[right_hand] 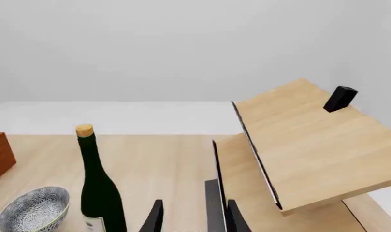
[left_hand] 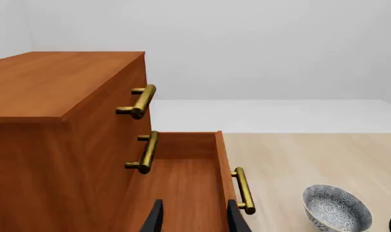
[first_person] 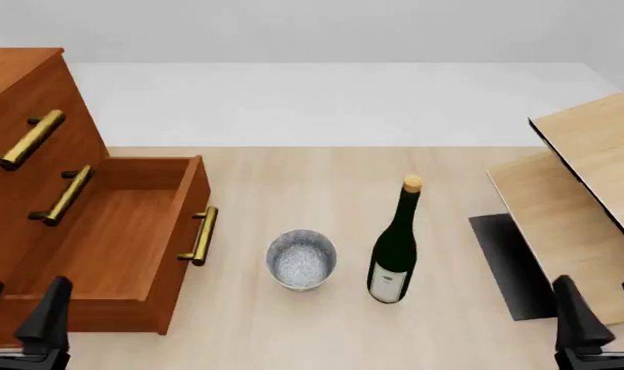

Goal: Close the bottom drawer of the cabinet and open the top drawer.

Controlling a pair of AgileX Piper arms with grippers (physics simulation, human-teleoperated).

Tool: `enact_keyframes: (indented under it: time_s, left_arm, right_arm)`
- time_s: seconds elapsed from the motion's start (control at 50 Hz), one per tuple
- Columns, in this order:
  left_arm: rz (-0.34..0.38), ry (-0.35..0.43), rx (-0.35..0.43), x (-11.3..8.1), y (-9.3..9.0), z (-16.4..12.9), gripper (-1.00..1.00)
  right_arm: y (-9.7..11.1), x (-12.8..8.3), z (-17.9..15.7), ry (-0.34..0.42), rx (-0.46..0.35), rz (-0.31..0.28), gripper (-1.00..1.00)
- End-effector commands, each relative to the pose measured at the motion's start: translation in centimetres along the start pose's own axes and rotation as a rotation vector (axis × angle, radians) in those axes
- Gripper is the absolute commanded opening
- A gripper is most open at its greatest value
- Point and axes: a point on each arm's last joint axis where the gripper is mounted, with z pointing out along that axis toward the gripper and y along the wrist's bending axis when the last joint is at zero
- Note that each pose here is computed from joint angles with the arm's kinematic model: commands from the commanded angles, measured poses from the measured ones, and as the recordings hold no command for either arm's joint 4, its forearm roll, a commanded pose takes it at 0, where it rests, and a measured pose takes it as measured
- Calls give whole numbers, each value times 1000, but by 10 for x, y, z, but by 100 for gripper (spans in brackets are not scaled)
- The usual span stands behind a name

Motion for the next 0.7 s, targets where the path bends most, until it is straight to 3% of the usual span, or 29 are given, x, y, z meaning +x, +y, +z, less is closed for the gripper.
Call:
enact_keyframes:
  time_s: [0.02, 0.2, 0.38, 0.42, 0.44, 0.48, 0.52, 0.62, 0.66, 0.68, 0.7]
  left_arm:
    - [4, 3, -1, -1, 0, 1, 100]
    - [31, -9, -9, -3, 0, 1, 100]
    - [24, -22, 3, -19, 0, 5, 100]
    - [-21, 7, -21, -24, 1, 15, 100]
    - [-10, 17, -31, -25, 2, 19, 100]
    - [-47, 4, -15, -36, 1, 21, 100]
    - [-11, 16, -4, -41, 0, 27, 100]
    - [-93, 54, 23, -55, -2, 44, 100]
    - [-27, 103, 35, -55, -4, 57, 100]
    - [-57, 141, 49, -52, -6, 65, 100]
    - [-36, 154, 40, -52, -5, 70, 100]
  right_arm:
    - [1, 0, 0, 9, -12, 0, 100]
    - [1, 0, 1, 12, -19, -8, 100]
    - [1, 0, 1, 18, -23, -7, 100]
    - [1, 1, 2, 22, -23, -6, 100]
    - [1, 1, 2, 23, -24, -5, 100]
    - [1, 1, 2, 25, -24, -4, 100]
    - [1, 1, 3, 26, -25, -5, 100]
    - [1, 0, 3, 25, -21, 3, 100]
    - [1, 0, 3, 25, -19, 3, 100]
    - [1, 0, 3, 25, -19, 4, 100]
    - [1, 0, 3, 28, -20, 10, 100]
